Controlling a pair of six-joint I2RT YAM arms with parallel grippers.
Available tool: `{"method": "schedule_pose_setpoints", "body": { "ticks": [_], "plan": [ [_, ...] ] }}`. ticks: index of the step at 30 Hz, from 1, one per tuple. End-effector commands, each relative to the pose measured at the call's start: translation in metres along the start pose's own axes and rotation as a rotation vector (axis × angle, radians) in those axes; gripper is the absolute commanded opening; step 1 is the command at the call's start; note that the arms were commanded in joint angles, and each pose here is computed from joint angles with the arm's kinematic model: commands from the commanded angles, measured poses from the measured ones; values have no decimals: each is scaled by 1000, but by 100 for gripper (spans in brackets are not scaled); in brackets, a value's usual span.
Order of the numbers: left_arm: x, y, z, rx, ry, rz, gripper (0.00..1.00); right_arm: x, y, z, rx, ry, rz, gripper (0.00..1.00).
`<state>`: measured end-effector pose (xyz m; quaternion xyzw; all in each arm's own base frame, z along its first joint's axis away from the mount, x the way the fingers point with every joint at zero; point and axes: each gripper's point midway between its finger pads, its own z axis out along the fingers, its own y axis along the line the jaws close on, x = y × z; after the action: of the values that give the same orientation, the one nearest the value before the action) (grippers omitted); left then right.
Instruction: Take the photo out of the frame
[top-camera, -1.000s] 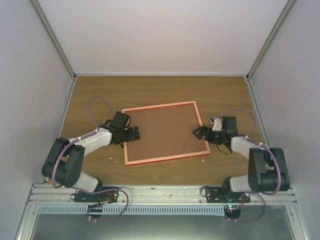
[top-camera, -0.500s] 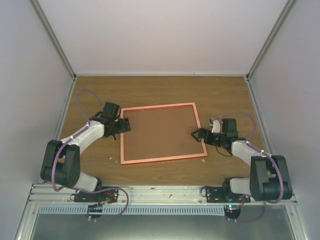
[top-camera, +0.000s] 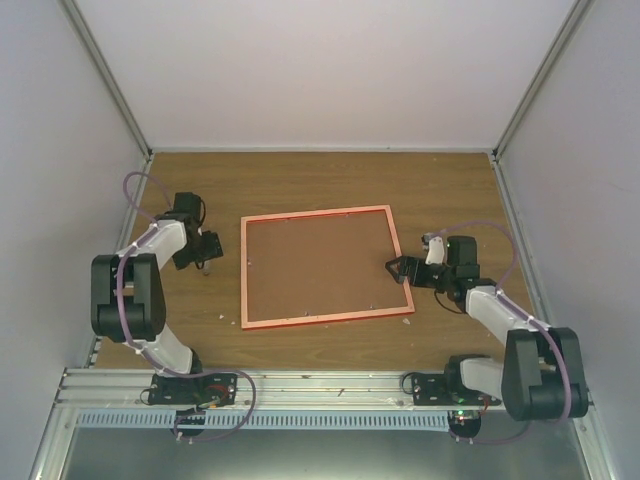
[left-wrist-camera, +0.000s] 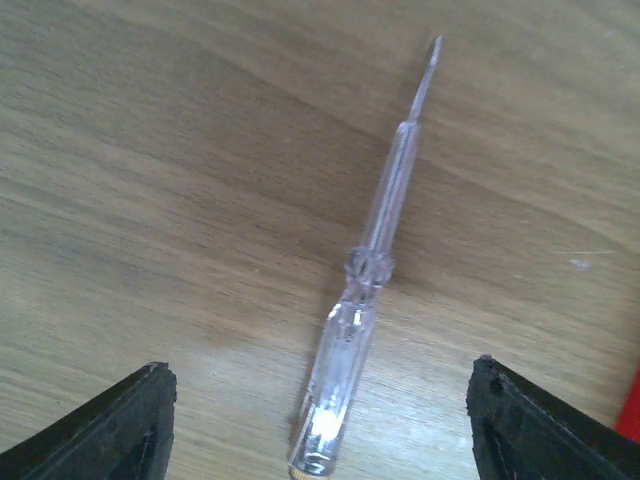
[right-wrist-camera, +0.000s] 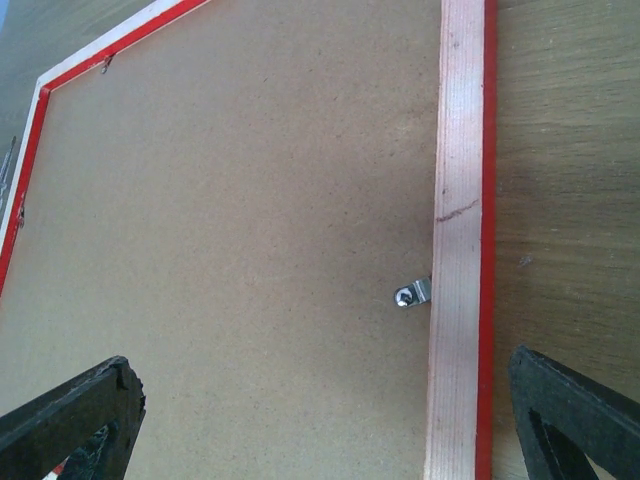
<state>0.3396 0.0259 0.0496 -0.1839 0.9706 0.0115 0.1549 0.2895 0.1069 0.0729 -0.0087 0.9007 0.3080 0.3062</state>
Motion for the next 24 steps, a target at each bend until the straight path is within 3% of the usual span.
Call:
{"method": "schedule_pose_setpoints", "body": {
  "ticks": [1, 12, 20, 24],
  "plan": [
    [-3, 10, 5, -43, 30, 52, 77, 4, 5, -1, -10, -3, -41, 100],
    [-8, 10, 26, -54, 85, 84, 38, 6, 9, -2, -1, -4, -65, 100],
    [4, 5, 38, -23, 134, 103, 24, 4, 6, -3, 21, -4, -64, 100],
    [6, 2, 37, 2, 136, 105, 9, 3, 8, -4, 20, -4, -63, 100]
  ]
}}
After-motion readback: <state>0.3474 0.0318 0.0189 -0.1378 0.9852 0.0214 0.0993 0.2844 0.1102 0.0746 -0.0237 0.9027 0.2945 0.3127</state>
